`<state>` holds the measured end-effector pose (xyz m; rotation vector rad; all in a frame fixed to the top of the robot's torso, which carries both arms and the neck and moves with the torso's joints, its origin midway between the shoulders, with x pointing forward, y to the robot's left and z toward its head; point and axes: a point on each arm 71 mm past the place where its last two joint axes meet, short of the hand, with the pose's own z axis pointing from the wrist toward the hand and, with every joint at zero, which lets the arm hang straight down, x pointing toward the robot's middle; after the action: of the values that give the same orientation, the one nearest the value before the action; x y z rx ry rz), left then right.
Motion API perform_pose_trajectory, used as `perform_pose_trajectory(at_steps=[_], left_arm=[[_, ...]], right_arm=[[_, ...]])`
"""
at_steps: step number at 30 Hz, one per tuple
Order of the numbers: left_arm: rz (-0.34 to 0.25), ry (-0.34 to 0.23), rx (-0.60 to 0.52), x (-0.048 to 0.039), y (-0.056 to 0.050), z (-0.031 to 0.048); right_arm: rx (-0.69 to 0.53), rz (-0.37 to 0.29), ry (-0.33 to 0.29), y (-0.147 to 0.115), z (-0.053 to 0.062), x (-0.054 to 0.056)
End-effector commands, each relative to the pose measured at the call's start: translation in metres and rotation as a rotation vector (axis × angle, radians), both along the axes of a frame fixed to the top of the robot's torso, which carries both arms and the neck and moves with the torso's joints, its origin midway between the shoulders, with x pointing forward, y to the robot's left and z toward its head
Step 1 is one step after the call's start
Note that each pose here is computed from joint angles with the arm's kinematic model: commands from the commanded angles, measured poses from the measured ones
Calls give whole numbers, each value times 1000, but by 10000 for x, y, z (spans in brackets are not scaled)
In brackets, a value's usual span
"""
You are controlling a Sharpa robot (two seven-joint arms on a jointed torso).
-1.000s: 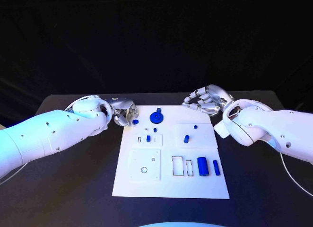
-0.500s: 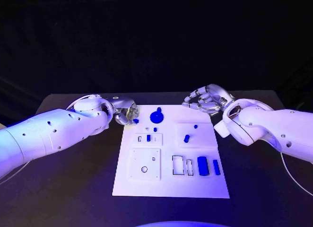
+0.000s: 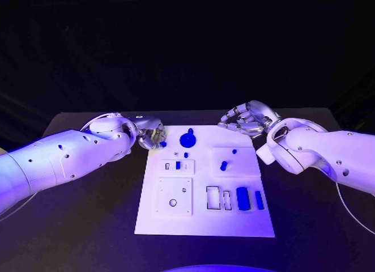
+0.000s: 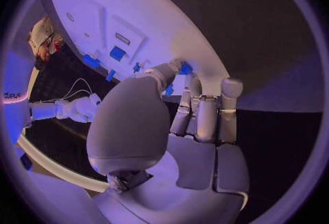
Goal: Assemble the parts on the task board
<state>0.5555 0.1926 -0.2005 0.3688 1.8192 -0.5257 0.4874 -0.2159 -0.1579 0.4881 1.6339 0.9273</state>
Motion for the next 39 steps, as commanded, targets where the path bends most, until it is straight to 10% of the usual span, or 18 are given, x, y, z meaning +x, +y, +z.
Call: perform_pose_trajectory(at_steps=[1,23,39], left_arm=[[-11,76,45,-52,-11,-153],[-33,-94,-151,-78,1,2],[-11,-44,-303,-161,29,101]], right_arm=[[-8,19,-2,19,-2,-6],[-9,20,-3,31,-5,-2],[-9,23,2,47,-17,2]])
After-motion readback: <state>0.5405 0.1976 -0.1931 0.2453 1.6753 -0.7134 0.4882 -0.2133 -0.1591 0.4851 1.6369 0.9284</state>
